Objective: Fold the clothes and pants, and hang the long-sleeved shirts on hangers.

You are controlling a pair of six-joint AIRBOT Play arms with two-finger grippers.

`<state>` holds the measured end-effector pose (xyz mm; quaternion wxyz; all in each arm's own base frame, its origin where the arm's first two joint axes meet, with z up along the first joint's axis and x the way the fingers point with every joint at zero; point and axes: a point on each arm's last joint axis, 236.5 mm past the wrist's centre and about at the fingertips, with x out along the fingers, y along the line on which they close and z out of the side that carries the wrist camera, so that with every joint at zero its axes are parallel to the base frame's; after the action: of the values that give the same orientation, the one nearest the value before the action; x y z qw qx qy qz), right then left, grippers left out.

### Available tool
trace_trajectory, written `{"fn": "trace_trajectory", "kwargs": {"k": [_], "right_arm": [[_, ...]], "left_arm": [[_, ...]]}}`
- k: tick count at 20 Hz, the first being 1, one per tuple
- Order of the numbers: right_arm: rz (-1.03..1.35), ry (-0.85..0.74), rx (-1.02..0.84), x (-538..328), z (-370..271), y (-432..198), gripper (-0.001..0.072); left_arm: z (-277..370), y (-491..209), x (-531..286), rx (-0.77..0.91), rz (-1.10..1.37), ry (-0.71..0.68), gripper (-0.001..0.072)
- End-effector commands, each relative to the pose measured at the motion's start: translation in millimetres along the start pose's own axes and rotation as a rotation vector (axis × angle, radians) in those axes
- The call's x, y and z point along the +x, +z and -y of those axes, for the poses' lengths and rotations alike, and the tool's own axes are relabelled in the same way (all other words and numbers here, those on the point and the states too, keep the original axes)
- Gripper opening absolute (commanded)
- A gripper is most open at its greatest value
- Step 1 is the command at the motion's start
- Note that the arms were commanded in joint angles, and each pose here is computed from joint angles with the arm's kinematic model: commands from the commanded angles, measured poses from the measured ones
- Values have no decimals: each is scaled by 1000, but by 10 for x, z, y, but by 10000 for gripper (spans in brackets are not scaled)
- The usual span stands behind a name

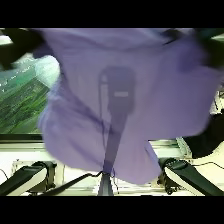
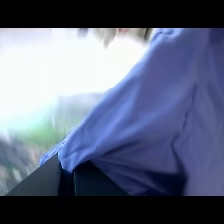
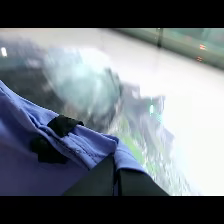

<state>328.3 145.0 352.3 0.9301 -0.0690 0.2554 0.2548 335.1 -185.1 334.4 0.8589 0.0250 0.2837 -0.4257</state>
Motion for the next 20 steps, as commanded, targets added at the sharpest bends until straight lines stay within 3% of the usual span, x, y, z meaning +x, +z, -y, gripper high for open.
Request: {"fn": "trace_trajectory", "kwargs": {"k": [1,4,7,13,16,20], "right_arm": [[-202,-81,82,1351,615,-738,10],[-208,-168,173,2229,1301,-1126,10],[-210,-159,195,2845,1467,-1427,10],[-379,-81,179,2731,1199,-1726,10],[-536,42,188,2152,768,-1824,10],[-736,281,254,1412,66,-1978,10]], "left_arm": [[-913,-854,1067,-281,-255,-56,11],[-1792,-1458,1991,-464,-289,-7,12],[-2374,-1780,2603,-565,-222,65,12],[-2835,-1593,2588,-527,-144,139,12],[-2687,-1758,2244,-520,-269,53,12],[-2141,-2213,1885,-478,-529,-170,12]]}}
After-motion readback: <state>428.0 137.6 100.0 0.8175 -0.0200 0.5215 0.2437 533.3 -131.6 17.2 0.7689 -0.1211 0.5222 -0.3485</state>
